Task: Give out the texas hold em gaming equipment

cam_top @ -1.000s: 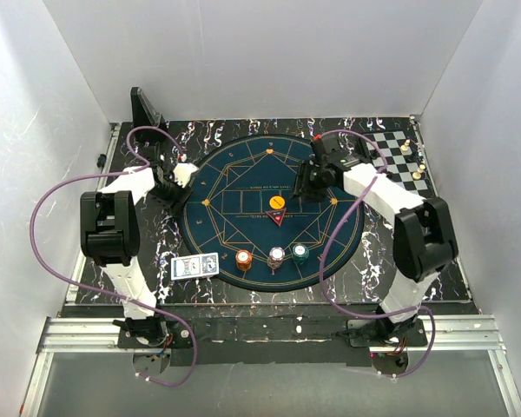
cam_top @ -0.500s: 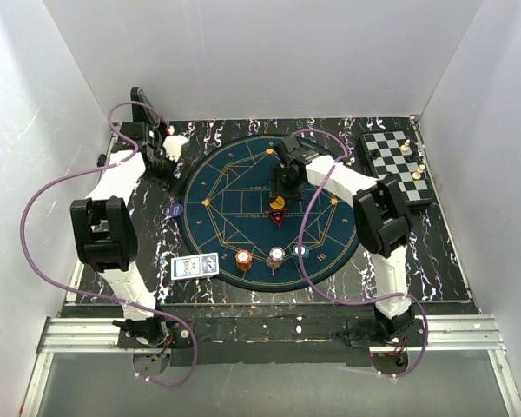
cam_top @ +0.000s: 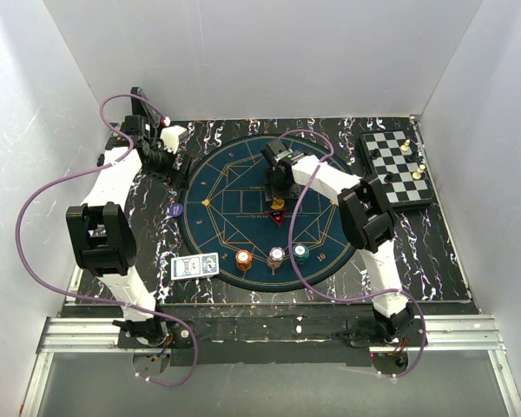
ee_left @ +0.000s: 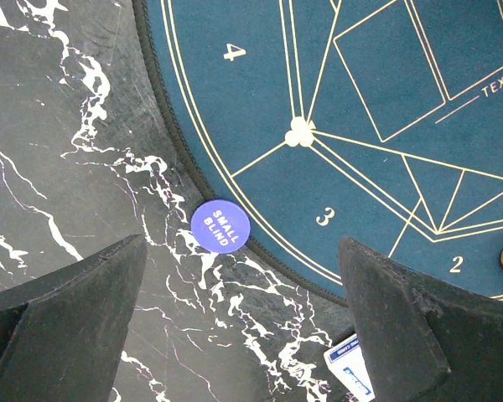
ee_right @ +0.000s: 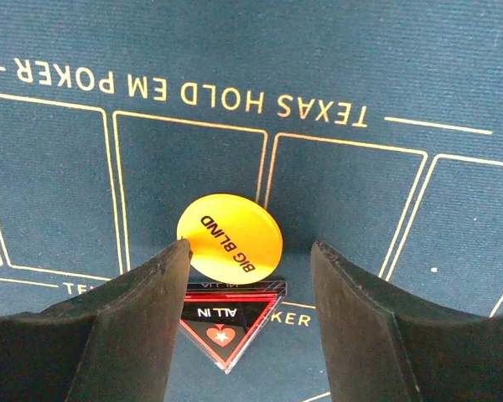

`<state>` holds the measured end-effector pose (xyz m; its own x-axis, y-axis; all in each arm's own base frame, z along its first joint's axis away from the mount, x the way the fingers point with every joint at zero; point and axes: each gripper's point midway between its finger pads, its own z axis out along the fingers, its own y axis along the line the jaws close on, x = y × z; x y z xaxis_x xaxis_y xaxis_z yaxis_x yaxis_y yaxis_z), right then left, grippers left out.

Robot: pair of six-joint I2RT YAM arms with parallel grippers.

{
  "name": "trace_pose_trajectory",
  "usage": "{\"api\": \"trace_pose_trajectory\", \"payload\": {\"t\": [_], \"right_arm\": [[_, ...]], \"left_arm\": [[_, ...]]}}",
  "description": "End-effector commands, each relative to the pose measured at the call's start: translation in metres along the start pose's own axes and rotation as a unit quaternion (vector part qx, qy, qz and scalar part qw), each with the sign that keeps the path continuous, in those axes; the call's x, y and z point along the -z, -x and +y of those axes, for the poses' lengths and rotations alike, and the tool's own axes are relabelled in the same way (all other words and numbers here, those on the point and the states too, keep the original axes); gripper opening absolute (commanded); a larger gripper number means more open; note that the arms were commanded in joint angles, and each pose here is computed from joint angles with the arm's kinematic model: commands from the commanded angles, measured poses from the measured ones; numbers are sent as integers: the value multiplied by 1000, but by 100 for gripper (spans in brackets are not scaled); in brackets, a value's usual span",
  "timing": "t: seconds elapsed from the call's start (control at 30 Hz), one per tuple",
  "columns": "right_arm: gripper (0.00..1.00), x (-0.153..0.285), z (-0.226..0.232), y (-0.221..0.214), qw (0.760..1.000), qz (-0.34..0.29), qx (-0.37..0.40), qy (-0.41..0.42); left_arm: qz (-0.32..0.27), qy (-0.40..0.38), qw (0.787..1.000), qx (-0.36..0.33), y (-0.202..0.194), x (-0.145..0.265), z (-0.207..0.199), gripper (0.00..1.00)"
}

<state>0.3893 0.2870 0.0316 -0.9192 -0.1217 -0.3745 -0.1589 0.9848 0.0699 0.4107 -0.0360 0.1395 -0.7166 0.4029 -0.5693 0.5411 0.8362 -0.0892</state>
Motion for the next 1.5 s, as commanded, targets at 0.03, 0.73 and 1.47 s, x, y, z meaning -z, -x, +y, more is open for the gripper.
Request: {"api": "trace_pose_trajectory", "payload": {"t": [0.03,0.73,1.47], "right_arm": [[68,6,11,-10,1000,-4,25,-1],[33,1,-2,5,999,-15,7,-39],[36,-19,-7,144,991,-123,-40,41]], "left_arm": [[-23,-8,1000,1,11,13,-10,98],[-21,-2,1000,5,9,8,-7,98],[-17,-6,1000,14,9,-3,-2,98]]}}
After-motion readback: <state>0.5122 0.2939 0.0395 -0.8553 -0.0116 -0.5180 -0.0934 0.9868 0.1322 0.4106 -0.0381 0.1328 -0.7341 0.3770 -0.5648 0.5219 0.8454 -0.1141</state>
